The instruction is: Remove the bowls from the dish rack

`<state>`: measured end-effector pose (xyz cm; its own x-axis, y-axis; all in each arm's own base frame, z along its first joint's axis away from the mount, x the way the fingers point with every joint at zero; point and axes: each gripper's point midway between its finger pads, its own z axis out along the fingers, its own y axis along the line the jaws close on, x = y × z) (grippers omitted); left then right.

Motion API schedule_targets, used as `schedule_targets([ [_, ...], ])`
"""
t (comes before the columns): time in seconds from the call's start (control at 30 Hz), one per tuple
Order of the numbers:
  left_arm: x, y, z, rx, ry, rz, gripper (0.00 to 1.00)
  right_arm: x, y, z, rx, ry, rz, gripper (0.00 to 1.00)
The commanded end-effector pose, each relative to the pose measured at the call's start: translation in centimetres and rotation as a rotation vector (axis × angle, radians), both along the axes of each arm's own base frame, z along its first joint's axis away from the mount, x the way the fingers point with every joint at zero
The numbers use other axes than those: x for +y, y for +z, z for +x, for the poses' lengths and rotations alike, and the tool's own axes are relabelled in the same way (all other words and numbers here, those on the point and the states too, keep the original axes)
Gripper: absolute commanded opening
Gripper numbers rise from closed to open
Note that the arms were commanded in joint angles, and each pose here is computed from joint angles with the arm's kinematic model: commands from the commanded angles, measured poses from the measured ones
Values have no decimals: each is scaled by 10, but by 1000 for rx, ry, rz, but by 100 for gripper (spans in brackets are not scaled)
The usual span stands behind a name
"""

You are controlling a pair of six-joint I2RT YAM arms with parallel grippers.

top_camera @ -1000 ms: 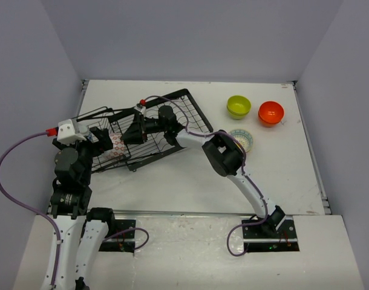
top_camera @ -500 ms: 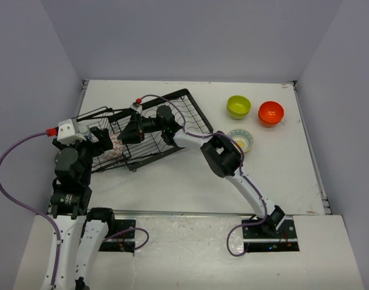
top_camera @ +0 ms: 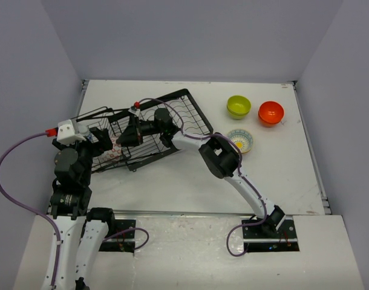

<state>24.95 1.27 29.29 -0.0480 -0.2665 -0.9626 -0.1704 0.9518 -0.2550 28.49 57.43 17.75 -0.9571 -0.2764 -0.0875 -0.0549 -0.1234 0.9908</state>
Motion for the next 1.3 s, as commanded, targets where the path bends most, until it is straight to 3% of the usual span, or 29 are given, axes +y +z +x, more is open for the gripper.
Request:
schedule_targets([
  [0.0,2,15,-2,-41,6,15,100,8,9,-10,-12,4,19,35],
  [0.63,2,15,-2,-40,8,12,100,8,29,-16,27,30,114,19],
  [0.67,1,15,-2,-40,6,12,100,7,30,-17,24,30,121,15],
  [1.27,2,15,-4,-43,11,14,100,3,48,-17,65,11,198,5],
])
